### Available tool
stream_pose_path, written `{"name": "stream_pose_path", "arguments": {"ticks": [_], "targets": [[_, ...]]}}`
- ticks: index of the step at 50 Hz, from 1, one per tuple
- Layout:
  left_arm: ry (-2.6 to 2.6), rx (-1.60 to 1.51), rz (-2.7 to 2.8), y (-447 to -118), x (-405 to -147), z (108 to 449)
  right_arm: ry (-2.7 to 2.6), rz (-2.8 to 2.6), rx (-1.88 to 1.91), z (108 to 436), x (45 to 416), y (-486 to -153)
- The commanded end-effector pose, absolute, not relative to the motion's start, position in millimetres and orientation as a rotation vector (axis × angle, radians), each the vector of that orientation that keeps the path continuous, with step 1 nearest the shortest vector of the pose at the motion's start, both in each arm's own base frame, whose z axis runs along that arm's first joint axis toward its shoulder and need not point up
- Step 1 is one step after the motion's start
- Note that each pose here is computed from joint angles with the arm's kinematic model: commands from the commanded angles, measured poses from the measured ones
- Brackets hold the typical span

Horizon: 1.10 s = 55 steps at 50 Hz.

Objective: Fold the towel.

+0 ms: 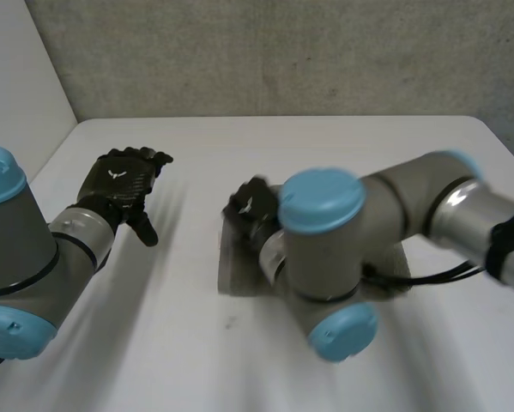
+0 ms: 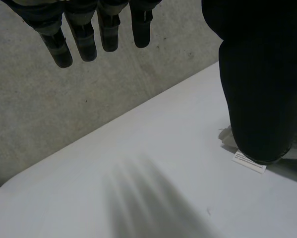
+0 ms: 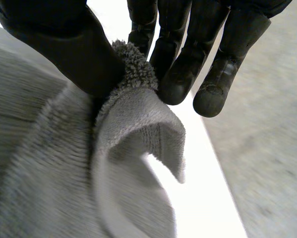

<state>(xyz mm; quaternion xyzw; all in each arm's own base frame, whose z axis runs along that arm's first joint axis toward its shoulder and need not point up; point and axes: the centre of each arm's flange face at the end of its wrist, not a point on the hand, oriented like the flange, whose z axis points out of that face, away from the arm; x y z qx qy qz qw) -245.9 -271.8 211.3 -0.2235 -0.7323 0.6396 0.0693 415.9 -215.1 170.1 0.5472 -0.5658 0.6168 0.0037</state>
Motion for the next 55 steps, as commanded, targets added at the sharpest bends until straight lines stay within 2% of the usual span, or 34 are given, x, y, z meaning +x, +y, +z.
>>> {"name": "stream_pose_path", "arguments": {"ticks": [1,6,9,12,17,21,25,28,30,35,39,44,55], "targets": [[-2.205,-0.678,1.918,-270,-247,210,-1.774,1.854,1.852,139,426,-191],[-2.199,-0.682,1.919,-269,-248,211,-1.77,1.856,1.83,146,424,-191],[-2.199,-0.684,1.917,-269,-249,210,-1.792,1.926,1.76,177,409,-191],[-2.199,-0.686,1.914,-269,-249,209,-1.808,1.95,1.73,188,399,-191],[-2.146,-0.721,1.928,-265,-261,212,-1.924,2.008,1.474,213,341,-218],[-2.091,-0.754,1.931,-258,-274,216,-1.985,2.004,1.357,218,313,-226],[-2.018,-0.815,1.898,-243,-298,216,-2.083,1.919,1.243,206,279,-237],[-1.992,-0.84,1.883,-237,-307,215,-2.114,1.879,1.229,199,271,-239],[-1.947,-0.892,1.843,-224,-326,209,-2.163,1.814,1.216,186,259,-238],[-1.908,-0.955,1.789,-213,-351,195,-2.207,1.769,1.229,170,251,-234],[-1.902,-0.977,1.765,-215,-364,182,-2.212,1.766,1.222,163,247,-232],[-1.902,-0.972,1.772,-235,-385,163,-2.209,1.768,1.216,151,245,-232],[-1.909,-0.968,1.779,-258,-404,141,-2.229,1.74,1.223,138,246,-234]]}}
